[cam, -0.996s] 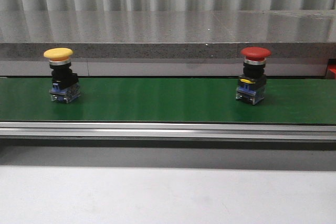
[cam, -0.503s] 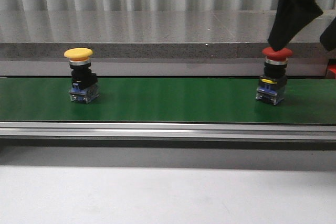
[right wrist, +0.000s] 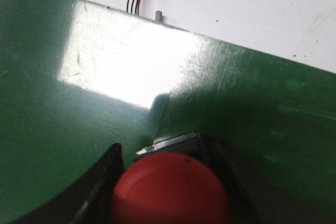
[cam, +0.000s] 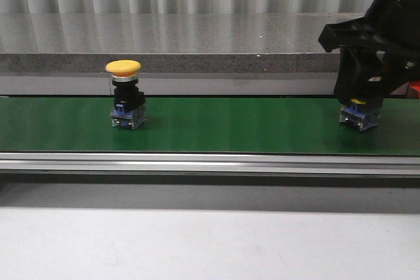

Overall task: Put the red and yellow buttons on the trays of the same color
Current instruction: 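Lift the red button with the right gripper and drop it into the red tray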

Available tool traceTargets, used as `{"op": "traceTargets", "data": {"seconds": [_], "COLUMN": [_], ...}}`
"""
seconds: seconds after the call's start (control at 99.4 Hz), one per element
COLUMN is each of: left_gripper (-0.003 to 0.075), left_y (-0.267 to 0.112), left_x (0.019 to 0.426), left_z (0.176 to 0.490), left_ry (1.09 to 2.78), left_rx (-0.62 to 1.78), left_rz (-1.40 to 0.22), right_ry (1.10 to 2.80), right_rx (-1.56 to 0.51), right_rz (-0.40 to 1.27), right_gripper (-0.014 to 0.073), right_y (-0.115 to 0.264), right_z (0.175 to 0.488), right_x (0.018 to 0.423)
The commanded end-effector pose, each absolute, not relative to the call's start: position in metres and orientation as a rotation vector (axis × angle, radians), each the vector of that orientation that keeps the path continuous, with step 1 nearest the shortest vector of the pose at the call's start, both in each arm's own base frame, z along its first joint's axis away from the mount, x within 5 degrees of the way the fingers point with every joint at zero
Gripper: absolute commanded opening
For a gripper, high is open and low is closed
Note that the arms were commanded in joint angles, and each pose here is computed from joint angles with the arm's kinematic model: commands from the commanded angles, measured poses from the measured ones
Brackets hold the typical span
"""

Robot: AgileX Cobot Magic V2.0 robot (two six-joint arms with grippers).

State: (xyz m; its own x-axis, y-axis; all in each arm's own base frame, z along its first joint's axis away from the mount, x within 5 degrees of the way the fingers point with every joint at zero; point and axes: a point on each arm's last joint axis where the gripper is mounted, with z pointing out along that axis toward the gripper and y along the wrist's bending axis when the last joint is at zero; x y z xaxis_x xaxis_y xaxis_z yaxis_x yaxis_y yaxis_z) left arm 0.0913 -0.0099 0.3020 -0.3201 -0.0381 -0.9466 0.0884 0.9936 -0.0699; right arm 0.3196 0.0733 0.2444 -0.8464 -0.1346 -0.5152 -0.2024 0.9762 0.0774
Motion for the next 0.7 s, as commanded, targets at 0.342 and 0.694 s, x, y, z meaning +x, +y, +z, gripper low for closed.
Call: {"op": "traceTargets", "data": {"seconds": [0.342,0.694], "left_gripper": [-0.0019,-0.0019], "left_y": [-0.01,-0.01], "left_x": [0.093,0.093], "left_z": [0.317,0.317], "left_ry": [1.798,1.798], "left_rx": [0.026,0.026], "left_rz": [-0.144,-0.144], "right_ry": [2.392,2.272], "right_rx": [0.069,0.447], "right_rz": [0.069,-0.106], "right_gripper": [0.0162,0.0162], "right_y": [-0.013,-0.143], "right_z": [0.327,0.317], "right_x": [0.341,0.374]}}
